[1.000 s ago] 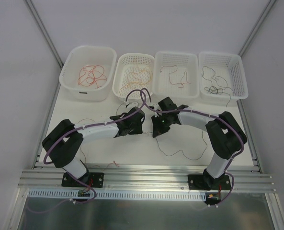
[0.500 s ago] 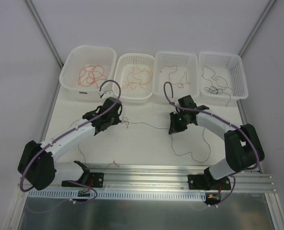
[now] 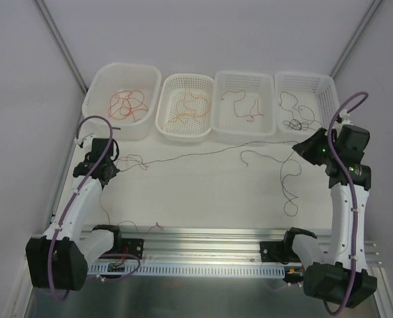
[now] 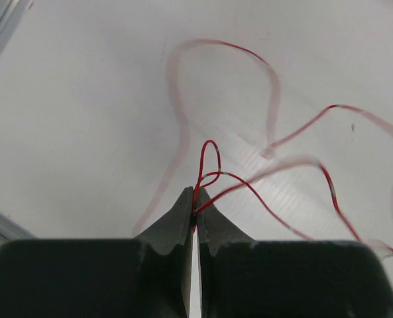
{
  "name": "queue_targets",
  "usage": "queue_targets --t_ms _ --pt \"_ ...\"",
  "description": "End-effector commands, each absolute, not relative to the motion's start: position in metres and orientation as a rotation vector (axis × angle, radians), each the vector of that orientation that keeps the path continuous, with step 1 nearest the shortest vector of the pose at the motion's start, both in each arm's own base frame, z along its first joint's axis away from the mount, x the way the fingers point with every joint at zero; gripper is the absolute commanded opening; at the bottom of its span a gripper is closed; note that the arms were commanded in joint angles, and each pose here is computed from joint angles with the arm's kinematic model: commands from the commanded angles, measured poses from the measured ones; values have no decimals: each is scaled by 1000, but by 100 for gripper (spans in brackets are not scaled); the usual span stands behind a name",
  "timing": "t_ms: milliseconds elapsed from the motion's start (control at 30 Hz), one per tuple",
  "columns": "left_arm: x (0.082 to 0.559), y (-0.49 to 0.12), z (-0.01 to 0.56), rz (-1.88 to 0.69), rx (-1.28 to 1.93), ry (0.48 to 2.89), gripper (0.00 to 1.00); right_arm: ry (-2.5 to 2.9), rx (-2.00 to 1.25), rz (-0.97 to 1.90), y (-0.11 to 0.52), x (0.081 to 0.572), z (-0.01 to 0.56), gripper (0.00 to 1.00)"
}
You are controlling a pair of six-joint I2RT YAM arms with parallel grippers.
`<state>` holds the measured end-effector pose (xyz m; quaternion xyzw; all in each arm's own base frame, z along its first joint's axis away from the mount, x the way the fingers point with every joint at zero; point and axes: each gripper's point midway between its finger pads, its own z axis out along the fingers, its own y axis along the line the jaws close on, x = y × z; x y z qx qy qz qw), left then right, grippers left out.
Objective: Untangle the cables
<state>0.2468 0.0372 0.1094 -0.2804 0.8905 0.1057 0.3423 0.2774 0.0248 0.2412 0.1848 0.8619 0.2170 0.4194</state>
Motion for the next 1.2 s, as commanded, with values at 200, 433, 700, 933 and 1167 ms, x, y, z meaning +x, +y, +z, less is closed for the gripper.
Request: queue_targets --t_ms 200,433,700,933,1167 --pt "245 77 113 410 -792 2338 0 1907 503 699 23 280 358 1" --pt "255 62 108 248 -785 2397 0 1840 428 749 23 281 407 1" --pt "264 -9 123 -211 -514 2433 8 2224 522 503 12 283 260 1" --pt "251 -68 117 -439 -214 2460 29 2422 809 222 -23 264 144 3" --pt "242 -73 117 -413 -99 2419 53 2551 953 41 -42 249 83 43"
